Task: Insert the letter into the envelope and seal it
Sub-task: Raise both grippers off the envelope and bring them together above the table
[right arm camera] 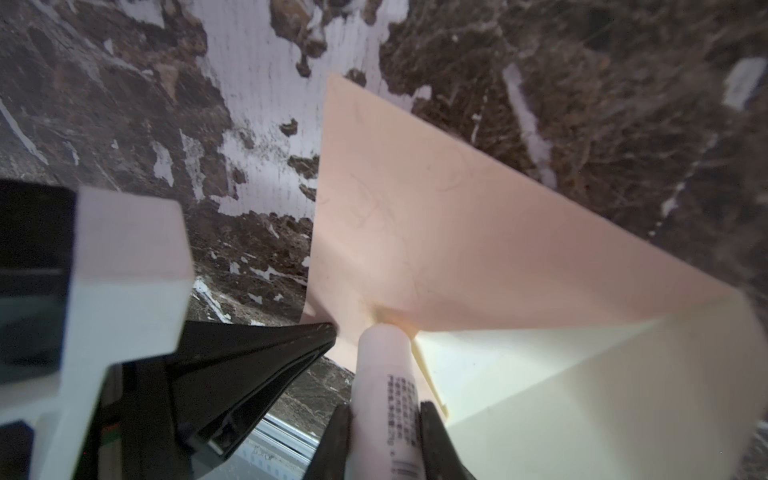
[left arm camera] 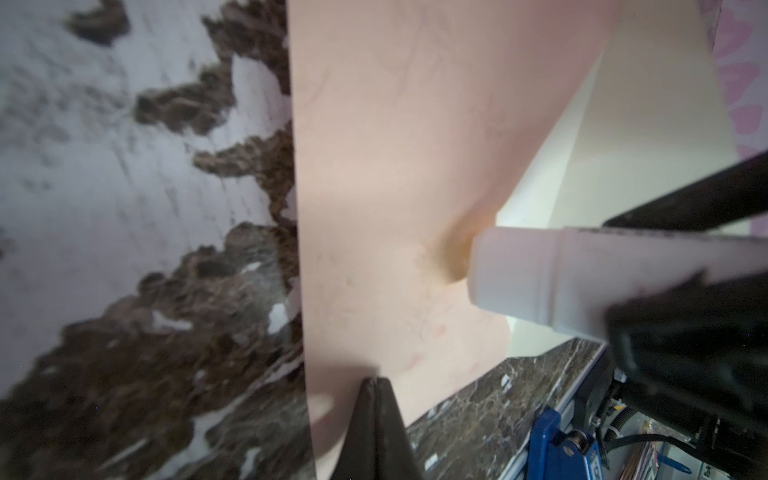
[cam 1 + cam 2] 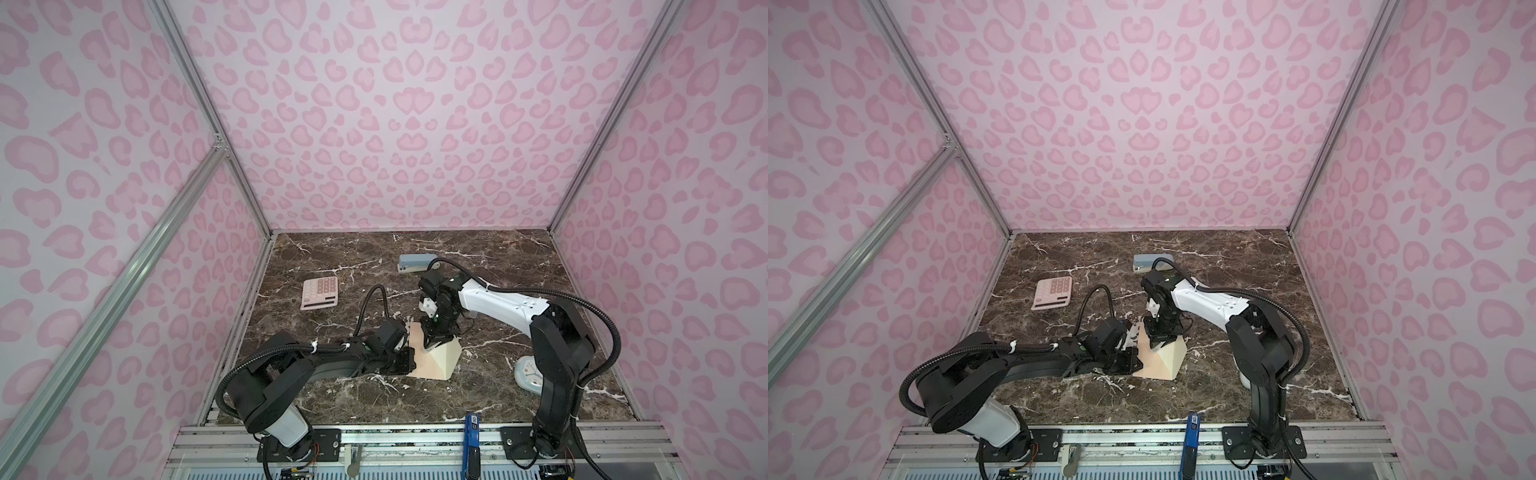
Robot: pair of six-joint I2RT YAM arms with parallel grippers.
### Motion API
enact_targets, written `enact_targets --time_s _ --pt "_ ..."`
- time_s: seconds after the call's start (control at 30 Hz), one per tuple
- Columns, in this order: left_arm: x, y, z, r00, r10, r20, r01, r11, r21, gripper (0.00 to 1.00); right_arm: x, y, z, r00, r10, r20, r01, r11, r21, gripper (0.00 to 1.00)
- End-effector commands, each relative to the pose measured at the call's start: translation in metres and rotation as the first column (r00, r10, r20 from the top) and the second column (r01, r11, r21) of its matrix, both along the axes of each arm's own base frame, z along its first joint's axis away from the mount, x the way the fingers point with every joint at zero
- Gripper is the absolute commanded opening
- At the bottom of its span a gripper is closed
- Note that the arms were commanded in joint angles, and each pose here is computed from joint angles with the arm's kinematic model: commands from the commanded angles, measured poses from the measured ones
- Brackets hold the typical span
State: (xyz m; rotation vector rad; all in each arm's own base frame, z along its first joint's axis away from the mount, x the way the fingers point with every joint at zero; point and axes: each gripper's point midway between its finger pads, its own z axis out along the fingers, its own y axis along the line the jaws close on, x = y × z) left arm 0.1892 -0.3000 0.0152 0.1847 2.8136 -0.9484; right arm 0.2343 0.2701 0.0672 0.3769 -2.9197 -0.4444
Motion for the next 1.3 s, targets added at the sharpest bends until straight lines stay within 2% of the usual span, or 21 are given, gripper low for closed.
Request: enact_targets --time_s 0.0,0.3,0.57,0.8,0.97,1.1,1.2,1.27 --pt "-0.007 0.01 -0.013 0.999 -0.003 -0.034 0.005 0.998 0.055 0.04 -0.001 0.0 -0.001 1.0 0.001 -0.012 -0.001 1.0 0.002 0.0" --pt "-0.011 0.014 -0.019 0.999 -0.008 -0.053 0.012 0.997 0.075 0.04 0.008 -0.002 0.008 1.0 -0.024 0.003 0.024 0.999 0.027 0.0" --pt "0.0 0.008 0.006 1.0 -0.006 0.016 0.006 0.999 0.035 0.05 0.034 -0.008 0.047 0.989 -0.087 0.123 0.073 0.991 0.111 0.0" --pt "0.019 -0.005 0.051 0.992 -0.001 0.123 0.003 1.0 -0.022 0.15 0.056 -0.014 0.093 0.939 -0.18 0.293 0.106 0.962 0.252 0.0" --pt "0.027 0.001 0.079 0.981 0.042 0.187 -0.034 0.998 -0.048 0.17 0.062 -0.023 0.123 0.885 -0.247 0.395 0.11 0.934 0.339 0.0" --pt "0.038 0.016 0.115 0.949 0.131 0.286 -0.105 0.989 -0.107 0.27 0.065 -0.027 0.145 0.827 -0.302 0.474 0.091 0.904 0.417 0.0" --pt "0.047 0.031 0.154 0.898 0.22 0.382 -0.154 0.968 -0.197 0.48 0.068 -0.026 0.162 0.772 -0.359 0.524 0.066 0.866 0.496 0.0" --pt "0.051 0.04 0.185 0.85 0.282 0.446 -0.168 0.945 -0.279 0.58 0.071 -0.023 0.173 0.734 -0.407 0.544 0.051 0.831 0.554 0.0"
